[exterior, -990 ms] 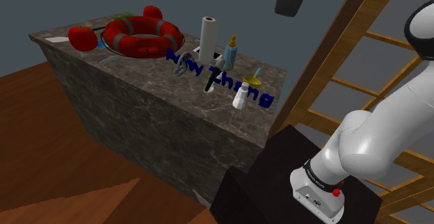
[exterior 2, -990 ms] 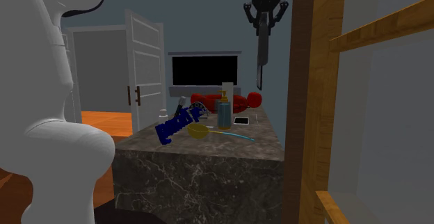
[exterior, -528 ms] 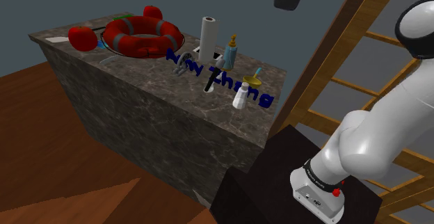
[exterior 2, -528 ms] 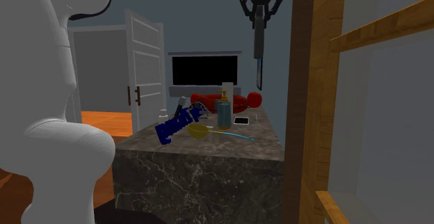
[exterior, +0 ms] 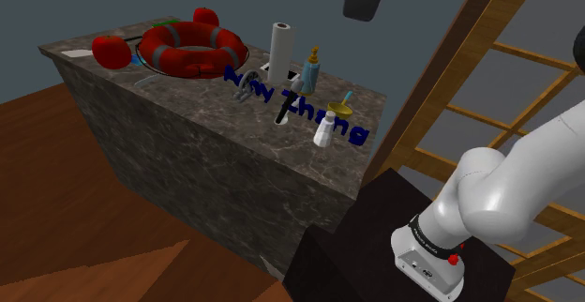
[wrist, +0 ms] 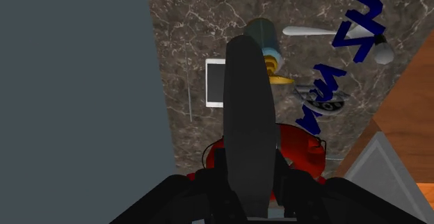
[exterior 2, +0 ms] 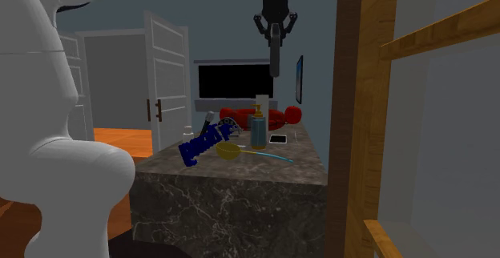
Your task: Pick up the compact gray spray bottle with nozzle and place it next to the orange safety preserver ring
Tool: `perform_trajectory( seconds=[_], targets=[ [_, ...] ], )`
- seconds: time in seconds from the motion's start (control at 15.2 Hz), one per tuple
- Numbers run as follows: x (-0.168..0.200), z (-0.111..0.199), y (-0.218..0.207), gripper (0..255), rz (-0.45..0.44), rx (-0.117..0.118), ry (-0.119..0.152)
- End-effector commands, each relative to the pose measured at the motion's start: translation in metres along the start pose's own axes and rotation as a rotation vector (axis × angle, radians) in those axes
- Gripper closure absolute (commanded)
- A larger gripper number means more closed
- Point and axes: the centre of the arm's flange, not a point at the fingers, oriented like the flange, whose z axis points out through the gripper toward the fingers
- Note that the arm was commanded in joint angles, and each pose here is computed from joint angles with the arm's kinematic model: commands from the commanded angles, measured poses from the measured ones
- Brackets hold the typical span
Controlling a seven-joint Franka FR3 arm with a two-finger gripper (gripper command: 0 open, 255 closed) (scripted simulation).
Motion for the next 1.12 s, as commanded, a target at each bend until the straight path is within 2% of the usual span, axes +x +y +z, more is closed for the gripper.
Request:
perform_trajectory(
  seconds=[0.0, 1.06],
  targets=[
    [0.011, 0.013, -0.022, 255, 0.001, -0.001, 0.001],
    [0.100, 0.125, -0.177, 255, 0.001, -0.001, 0.001]
  ],
)
